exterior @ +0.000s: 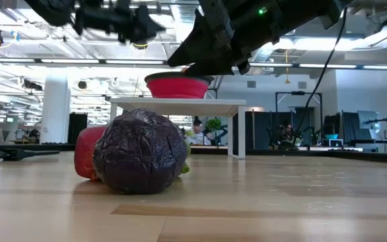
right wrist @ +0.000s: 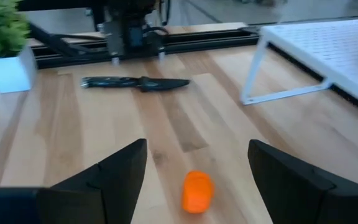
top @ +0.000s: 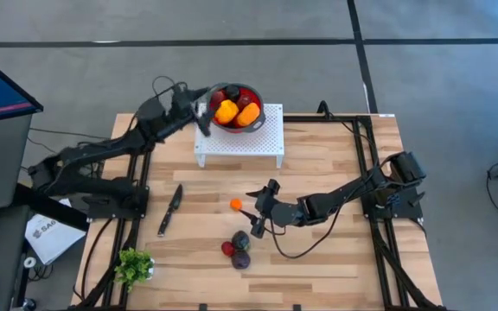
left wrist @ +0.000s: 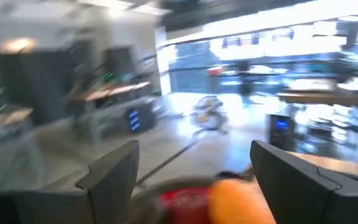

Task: Pick & Place Fruit
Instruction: Put the orange into the red strainer bowl on the shelf

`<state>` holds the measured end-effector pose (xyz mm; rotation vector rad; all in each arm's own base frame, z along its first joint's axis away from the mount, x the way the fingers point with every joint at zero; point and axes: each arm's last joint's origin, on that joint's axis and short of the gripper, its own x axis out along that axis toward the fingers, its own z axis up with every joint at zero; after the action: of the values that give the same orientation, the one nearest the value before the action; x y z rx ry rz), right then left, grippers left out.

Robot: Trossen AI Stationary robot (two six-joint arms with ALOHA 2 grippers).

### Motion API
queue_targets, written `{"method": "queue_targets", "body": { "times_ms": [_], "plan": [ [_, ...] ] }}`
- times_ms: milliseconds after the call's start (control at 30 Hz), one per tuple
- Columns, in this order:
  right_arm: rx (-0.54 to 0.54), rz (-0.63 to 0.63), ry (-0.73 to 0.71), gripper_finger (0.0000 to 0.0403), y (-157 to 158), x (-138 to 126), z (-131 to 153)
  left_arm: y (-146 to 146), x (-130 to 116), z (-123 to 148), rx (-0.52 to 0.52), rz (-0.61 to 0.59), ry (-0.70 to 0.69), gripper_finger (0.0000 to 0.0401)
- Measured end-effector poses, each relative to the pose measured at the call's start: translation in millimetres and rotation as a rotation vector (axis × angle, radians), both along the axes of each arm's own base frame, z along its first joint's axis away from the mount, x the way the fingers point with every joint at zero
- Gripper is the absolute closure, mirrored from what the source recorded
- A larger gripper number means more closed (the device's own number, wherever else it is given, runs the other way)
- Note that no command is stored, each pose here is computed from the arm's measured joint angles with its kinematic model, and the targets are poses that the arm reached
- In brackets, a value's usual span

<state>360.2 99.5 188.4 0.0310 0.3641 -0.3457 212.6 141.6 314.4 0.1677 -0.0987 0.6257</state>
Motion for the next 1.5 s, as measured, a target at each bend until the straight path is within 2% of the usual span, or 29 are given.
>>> {"method": "queue_targets", "body": {
  "times_ms": [100,167,267,400,600,733,900,1033,1267,1500],
  "plan": [
    [-0.024,-0.042,-0.009,0.0128,1.8,-1.4,0.4,-39.1,4.7,8.3,0.096,-0.139,0.082,0.0114],
    [-0.05,-0.085,-0.021,0.0128,5.4,-4.7,-0.8,-66.1,8.8,7.1,0.118,-0.233,0.147,0.0119],
    [-0.103,-0.169,-0.048,0.0128,12.7,-16.8,-9.7,-104.0,14.8,-4.7,0.059,-0.305,0.267,0.0124],
    [-0.145,-0.27,-0.102,0.0128,23.6,-40.9,-25.2,-149.4,19.7,-34.5,0.002,-0.345,0.405,0.0128],
    [-0.056,-0.281,-0.141,0.0129,30.6,-64.8,-45.5,-197.8,24.1,-96.2,-0.167,-0.391,0.546,0.0126],
    [-0.016,-0.292,-0.148,0.0129,29.5,-67.1,-51.6,-203.6,36.1,-140.7,-0.31,-0.331,0.642,0.0127],
    [-0.007,-0.314,-0.162,0.0129,23.6,-63.6,-50.1,-195.3,57.5,-185.2,-0.349,-0.248,0.689,0.0127],
    [0.003,-0.326,-0.176,0.0129,20.3,-61.5,-48.9,-189.3,67.2,-206.7,-0.367,-0.236,0.694,0.0128],
    [0.009,-0.323,-0.18,0.0129,21.0,-61.6,-48.5,-188.1,70.1,-214.3,-0.379,-0.245,0.695,0.0141],
    [0.014,-0.323,-0.187,0.0129,21.1,-61.3,-47.9,-188.3,71.0,-210.4,-0.378,-0.252,0.675,0.0222]
  ]
}}
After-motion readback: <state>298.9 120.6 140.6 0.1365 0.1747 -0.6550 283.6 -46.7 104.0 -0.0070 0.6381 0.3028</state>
